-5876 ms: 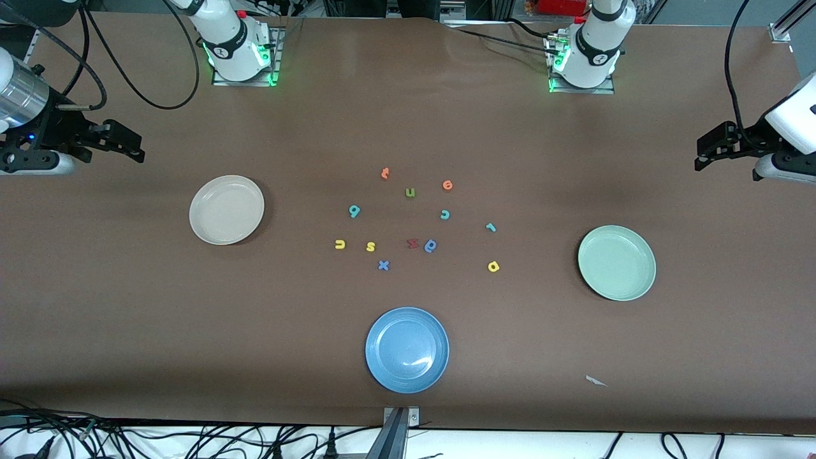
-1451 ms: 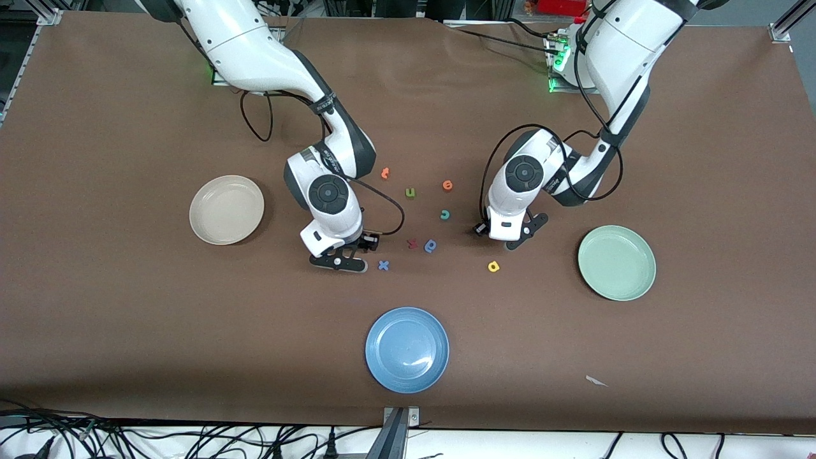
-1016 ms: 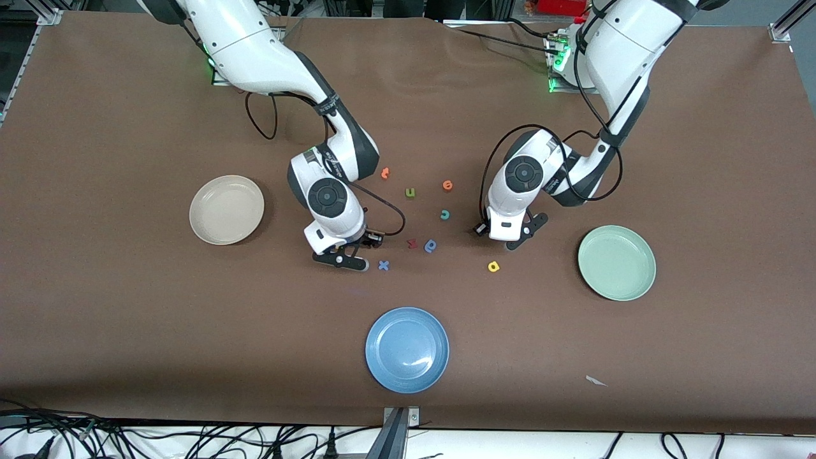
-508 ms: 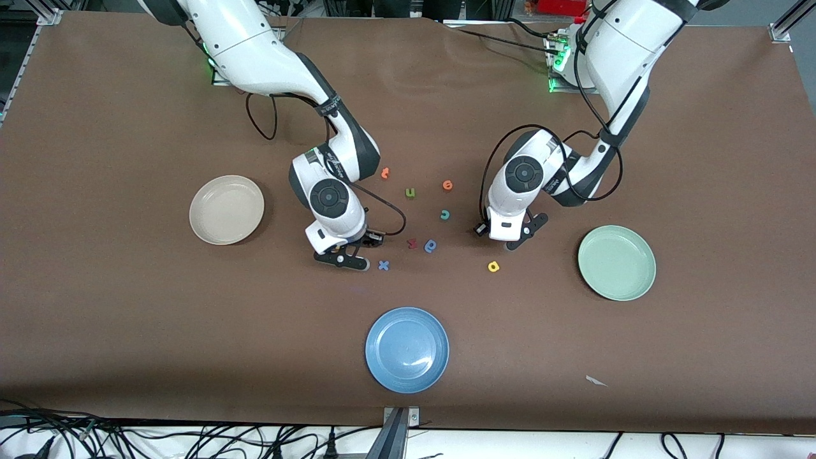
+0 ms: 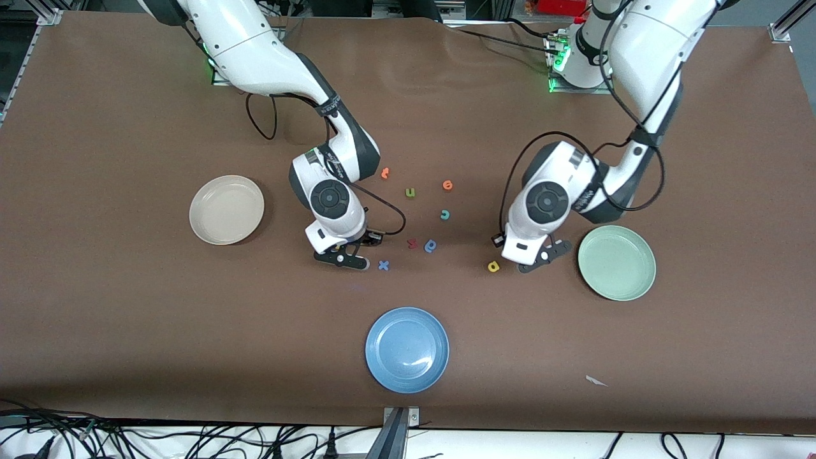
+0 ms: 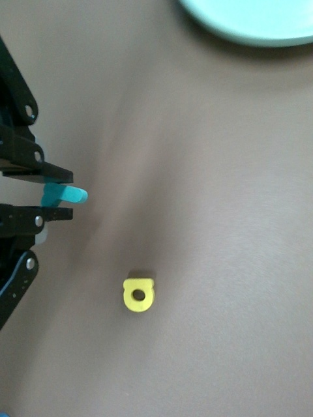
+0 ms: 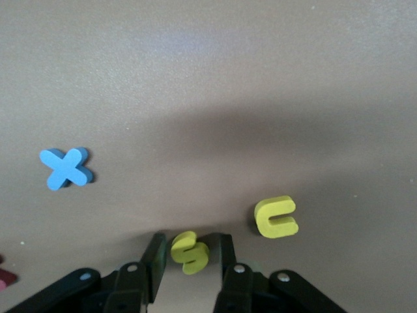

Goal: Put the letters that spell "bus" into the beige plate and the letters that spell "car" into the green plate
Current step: 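Release the l onto the green plate while the right gripper lifts the s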

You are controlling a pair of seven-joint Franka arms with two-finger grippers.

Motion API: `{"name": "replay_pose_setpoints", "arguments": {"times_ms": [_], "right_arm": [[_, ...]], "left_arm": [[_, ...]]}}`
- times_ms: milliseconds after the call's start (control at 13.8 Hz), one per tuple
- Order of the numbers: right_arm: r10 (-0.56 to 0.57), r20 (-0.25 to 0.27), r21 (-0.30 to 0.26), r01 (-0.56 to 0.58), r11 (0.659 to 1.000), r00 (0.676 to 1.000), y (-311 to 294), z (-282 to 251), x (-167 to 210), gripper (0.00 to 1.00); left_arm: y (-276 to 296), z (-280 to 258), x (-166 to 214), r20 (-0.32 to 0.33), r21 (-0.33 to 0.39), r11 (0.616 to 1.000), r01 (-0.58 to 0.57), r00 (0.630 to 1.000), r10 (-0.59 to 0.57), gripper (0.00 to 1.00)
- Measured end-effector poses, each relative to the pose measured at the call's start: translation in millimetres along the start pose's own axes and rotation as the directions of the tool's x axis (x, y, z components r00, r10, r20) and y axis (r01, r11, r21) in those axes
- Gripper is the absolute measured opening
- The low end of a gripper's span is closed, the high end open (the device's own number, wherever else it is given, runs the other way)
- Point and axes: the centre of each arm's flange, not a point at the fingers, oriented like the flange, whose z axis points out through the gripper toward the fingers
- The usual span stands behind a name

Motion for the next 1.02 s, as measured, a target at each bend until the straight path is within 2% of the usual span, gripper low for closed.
{"name": "replay_pose_setpoints", "arguments": {"times_ms": [145,290,363,580,870,943,1016], "right_arm": [[-0.001,0.003,-0.003,0.001,1.0,1.0,0,1,-1,0.38],[-0.002,0.004,-0.004,0.002,1.0,1.0,0,1,-1,0.26],[-0.002,0.004,-0.004,0.002,1.0,1.0,0,1,-1,0.27],[-0.007,0.002,-0.007,0.007,1.0,1.0,0,1,-1,0.27],[-0.029,0.009,-0.031,0.029,0.999,1.0,5,-15,5,0.27],[-0.043,0.016,-0.048,0.044,0.998,0.999,13,-31,12,0.27],[-0.056,0.029,-0.072,0.058,0.996,0.998,27,-50,20,0.27]], "left_arm": [[-31,-9,27,0.034,0.017,0.985,-0.172,0.985,0.172,0.18],[-70,-12,57,0.052,0.008,0.956,-0.294,0.955,0.293,0.18],[-91,-11,71,0.053,0.009,0.941,-0.339,0.94,0.338,0.18],[-144,-5,103,0.051,0.069,0.904,-0.422,0.906,0.419,0.18],[-179,26,127,0.074,0.141,0.84,-0.524,0.851,0.519,0.19],[-181,36,132,0.07,0.138,0.817,-0.559,0.829,0.555,0.23],[-183,45,135,0.066,0.127,0.801,-0.586,0.81,0.582,0.33]]}}
